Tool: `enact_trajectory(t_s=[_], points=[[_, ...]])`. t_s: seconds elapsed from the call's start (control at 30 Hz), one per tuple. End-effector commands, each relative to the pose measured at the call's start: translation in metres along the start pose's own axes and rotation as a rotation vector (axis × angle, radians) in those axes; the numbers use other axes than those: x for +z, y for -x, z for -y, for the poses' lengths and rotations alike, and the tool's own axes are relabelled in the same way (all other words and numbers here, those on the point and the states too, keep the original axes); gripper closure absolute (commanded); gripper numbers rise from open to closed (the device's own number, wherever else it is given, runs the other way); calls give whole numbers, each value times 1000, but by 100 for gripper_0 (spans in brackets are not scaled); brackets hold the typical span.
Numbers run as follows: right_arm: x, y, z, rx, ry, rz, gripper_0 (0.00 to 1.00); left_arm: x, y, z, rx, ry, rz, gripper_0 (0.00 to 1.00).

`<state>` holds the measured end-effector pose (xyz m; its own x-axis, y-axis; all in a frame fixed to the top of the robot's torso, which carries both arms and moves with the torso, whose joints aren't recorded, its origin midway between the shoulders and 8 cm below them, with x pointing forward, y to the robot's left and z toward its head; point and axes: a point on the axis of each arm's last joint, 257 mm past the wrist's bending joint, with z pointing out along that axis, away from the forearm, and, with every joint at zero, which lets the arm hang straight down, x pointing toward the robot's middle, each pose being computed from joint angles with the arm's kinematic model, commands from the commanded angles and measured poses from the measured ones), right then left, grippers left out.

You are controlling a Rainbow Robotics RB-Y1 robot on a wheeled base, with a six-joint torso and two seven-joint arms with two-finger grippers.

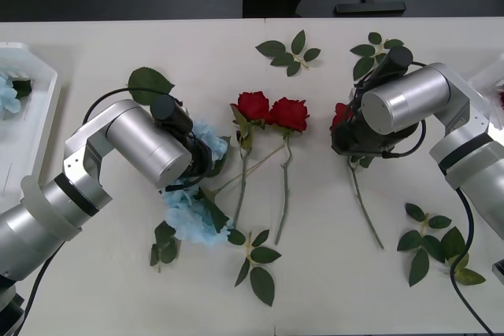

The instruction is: Place the red flowers into the right box and the blue flowers into the left box. If a person shows an open palm, hand one flower to the person first, then continue sorting.

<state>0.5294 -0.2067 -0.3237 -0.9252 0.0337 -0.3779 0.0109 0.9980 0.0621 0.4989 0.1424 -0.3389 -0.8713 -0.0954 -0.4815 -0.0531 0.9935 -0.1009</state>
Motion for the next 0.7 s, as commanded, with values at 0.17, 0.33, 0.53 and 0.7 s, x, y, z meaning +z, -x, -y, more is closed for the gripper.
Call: enact_trajectory(t_s=[0.17,0.33,0.53,0.7], points=[[0,0,-11,35,26,7,100,-10,21,25,55,-29,49,100],[-2,3,-8,33,33,11,25,-30,48,25,47,-14,78,100],[-3,7,-9,27,41,23,17,-90,90,26,41,-26,115,100],[-3,9,-11,25,44,32,15,-146,116,9,72,-36,180,100]])
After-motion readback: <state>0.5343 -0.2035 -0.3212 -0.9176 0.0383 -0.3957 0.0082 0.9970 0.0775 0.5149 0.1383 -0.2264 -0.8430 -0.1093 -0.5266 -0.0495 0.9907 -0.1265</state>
